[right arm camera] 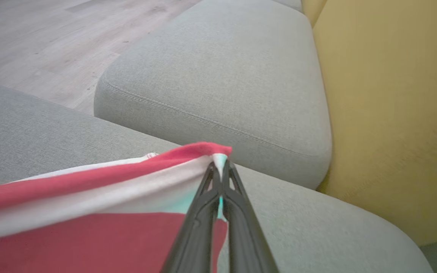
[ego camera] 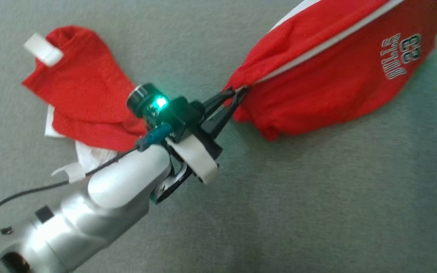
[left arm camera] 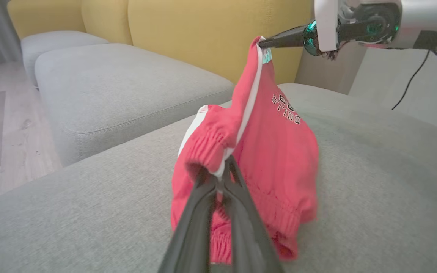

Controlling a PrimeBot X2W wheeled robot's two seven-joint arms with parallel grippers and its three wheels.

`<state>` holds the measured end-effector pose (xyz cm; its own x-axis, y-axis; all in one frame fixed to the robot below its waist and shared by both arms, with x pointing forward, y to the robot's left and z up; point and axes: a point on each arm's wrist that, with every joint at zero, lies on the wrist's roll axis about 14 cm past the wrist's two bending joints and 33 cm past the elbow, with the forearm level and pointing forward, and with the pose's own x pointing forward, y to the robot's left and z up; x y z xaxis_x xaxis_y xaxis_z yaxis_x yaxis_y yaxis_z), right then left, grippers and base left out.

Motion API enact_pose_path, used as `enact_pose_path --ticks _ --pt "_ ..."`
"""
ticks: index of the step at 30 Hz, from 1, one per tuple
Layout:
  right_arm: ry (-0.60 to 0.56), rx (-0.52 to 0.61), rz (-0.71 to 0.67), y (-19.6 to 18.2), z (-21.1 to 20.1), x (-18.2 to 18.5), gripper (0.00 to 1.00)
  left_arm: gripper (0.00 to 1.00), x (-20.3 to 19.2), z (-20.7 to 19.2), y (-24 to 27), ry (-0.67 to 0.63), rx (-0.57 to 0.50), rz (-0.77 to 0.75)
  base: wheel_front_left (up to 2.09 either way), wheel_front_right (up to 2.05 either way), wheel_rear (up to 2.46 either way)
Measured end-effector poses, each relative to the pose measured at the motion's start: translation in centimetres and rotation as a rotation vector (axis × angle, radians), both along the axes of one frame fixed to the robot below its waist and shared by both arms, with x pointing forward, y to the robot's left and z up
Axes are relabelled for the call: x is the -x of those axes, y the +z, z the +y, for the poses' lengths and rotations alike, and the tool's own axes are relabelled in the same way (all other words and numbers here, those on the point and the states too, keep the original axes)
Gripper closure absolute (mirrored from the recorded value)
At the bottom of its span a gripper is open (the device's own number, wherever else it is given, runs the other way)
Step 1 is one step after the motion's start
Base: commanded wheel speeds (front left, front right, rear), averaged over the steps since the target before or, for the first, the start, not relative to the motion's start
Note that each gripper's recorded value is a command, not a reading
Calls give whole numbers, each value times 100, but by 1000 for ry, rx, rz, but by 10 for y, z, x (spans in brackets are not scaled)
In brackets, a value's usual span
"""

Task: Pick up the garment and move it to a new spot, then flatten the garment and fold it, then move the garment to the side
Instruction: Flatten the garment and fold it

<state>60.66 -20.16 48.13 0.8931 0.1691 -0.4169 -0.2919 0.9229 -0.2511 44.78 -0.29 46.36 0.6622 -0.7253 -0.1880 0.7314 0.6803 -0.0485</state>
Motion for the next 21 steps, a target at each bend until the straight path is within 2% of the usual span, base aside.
enact_pose_path --ticks 11,20,21 --pt "50 12 71 -60 34 -39 100 100 -13 23 -33 82 -4 76 0 0 0" --pt "69 12 122 -91 49 -46 100 100 -20 31 -46 100 -17 94 0 0 0" --pt "67 10 123 -92 49 -47 63 100 -20 31 -47 100 -18 95 0 0 0"
